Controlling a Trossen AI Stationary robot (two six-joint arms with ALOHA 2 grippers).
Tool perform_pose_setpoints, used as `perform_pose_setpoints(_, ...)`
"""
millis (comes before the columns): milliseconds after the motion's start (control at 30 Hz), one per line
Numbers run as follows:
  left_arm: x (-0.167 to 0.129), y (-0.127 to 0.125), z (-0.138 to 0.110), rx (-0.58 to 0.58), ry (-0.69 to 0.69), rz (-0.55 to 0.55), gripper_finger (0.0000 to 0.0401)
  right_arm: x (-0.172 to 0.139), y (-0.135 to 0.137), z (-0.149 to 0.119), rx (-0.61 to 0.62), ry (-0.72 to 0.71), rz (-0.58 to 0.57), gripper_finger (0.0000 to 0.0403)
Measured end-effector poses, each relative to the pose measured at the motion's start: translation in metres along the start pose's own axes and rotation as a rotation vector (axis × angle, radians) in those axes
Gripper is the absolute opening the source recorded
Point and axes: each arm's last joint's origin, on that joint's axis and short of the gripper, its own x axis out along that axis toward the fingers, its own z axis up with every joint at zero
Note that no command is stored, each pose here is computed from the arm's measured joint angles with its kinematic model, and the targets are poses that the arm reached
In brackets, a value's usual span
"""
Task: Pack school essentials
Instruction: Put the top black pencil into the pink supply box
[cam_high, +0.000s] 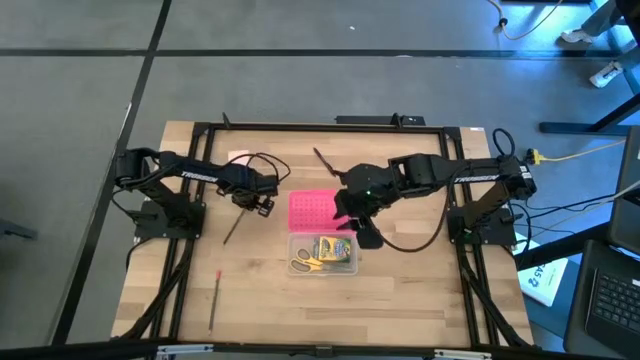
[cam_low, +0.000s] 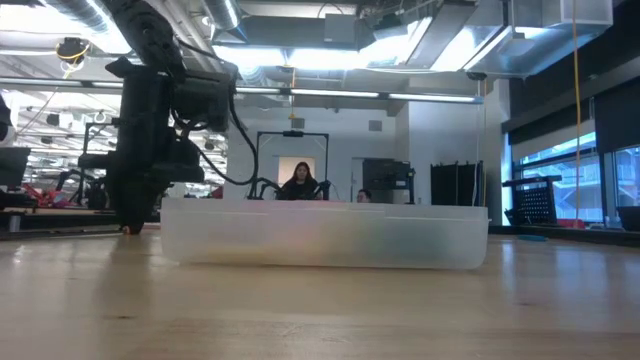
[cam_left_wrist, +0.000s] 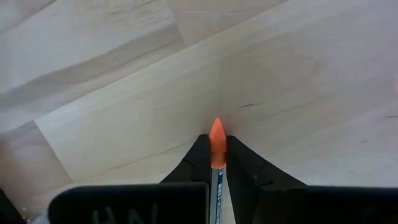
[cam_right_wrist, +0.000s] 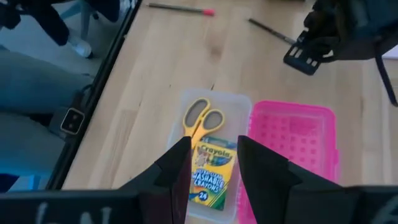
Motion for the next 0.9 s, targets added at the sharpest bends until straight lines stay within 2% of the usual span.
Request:
perform_pose_setpoints(267,-0.005,-0.009,-0.007,0.049,-0.005,-0.015,0.0015,0.001,0.010,-0.004,-0.012,0.041,0.020,0.0133)
perform_pose_setpoints(400,-0.015,-0.023,-0.008,0.075,0.030,-0.108,0.0014,0.001,0.013,-0.009,0.009,0.093,0.026,0.0133)
perform_pose_setpoints(600,-0.031,-0.037,-0.013,0.122,-0.023,-0.138,0.0014,0.000,0.019,-0.017,0.088,0.183,0.030,0.0133)
perform_pose_setpoints(900,-0.058,-0.059,-0.024,0.200,-0.078,-0.196,0.0014,-0.003,0.029,-0.020,0.068,0.211,0.039,0.0133)
